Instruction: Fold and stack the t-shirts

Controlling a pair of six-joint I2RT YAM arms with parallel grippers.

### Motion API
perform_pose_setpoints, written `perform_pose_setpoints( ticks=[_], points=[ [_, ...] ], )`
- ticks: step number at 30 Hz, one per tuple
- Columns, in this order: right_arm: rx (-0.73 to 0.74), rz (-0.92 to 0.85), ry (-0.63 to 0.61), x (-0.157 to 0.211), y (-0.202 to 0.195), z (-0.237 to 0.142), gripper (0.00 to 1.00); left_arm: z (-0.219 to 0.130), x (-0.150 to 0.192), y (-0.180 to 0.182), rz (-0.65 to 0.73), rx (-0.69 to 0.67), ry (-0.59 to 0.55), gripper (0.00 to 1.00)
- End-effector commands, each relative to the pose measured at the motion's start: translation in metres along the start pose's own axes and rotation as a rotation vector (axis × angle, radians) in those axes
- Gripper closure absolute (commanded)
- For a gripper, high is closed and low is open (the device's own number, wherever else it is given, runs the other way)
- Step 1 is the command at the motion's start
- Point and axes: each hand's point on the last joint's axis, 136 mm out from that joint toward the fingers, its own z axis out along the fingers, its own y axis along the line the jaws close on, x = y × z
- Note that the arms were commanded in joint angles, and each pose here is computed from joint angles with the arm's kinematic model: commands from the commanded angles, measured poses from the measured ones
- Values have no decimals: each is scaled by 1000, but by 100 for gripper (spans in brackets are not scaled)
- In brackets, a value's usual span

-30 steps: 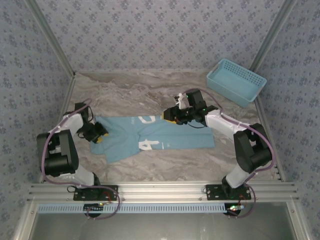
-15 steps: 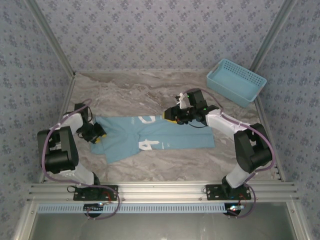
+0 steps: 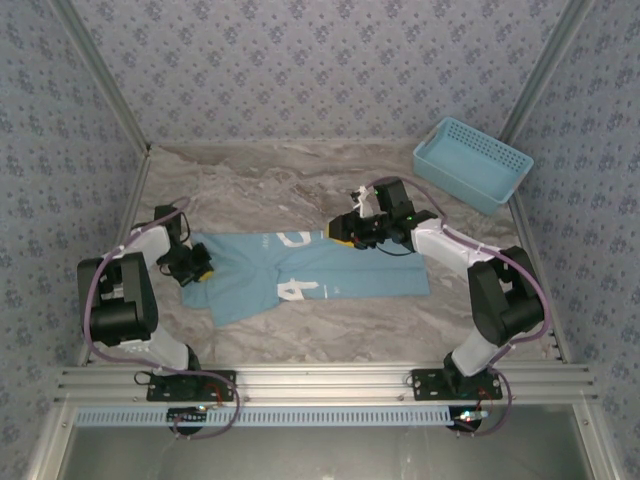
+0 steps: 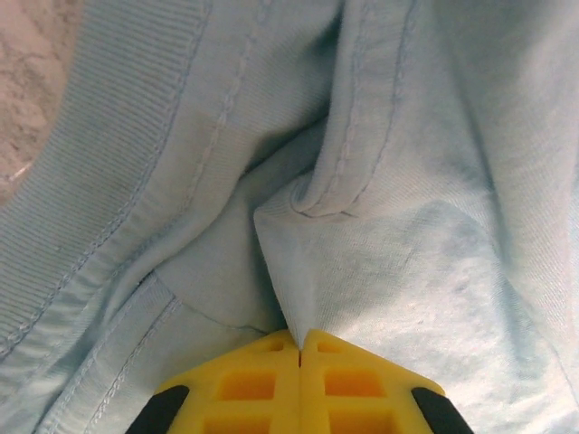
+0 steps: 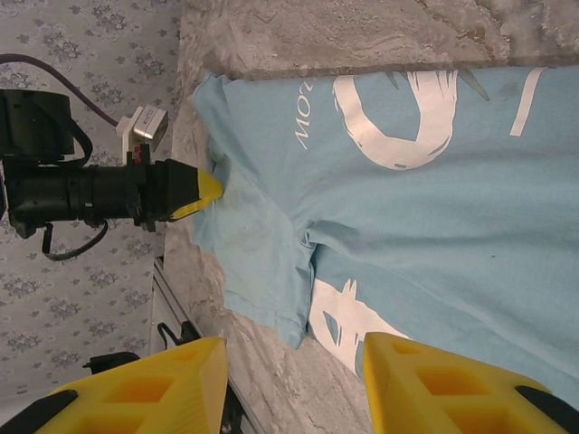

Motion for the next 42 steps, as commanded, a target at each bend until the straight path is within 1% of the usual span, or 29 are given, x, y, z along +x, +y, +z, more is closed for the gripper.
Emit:
perform_pose_setpoints(
  ticks=[1,4,9,12,21,26,30,33,36,37,39,40,42],
  points=[
    [-11,-12,-7,-7,7,-2,54,-10,4,3,-3,-22,3,100],
    [-6,-11,-7,-7,5,-3,55,-22,5,3,-9,-30,-4,100],
    [-11,-12,-10,-7,6,-2,55,-31,8,0,-24,-32,8,100],
    [-12,-8,-6,-7,6,-2,55,-39,4,-4,-36,-25,-5,100],
    [-13,-8,-3,-6,7,-4,55,-57,-10,-18,-56,-24,4,100],
    [-11,-9,-6,-5,6,-4,55,-64,-23,-27,-59,-33,22,99],
    [-6,-7,-9,-6,4,-3,55,-66,-40,-31,-46,-66,23,99],
    [-5,-9,-11,-6,5,-4,55,-62,-55,-33,-29,-88,17,99],
    [3,-3,-8,-4,2,-4,55,-50,-68,-32,-12,-115,21,98],
    [4,0,-8,-3,2,-4,55,-44,-70,-28,-8,-137,31,97],
    [17,9,-9,-2,-1,-5,55,-34,-75,-21,-4,-180,50,91],
    [27,11,-12,-2,-3,-7,55,-31,-78,-18,-3,-201,53,84],
    [51,23,-21,-3,-8,-10,55,-35,-86,-12,2,-253,18,65]
  ],
)
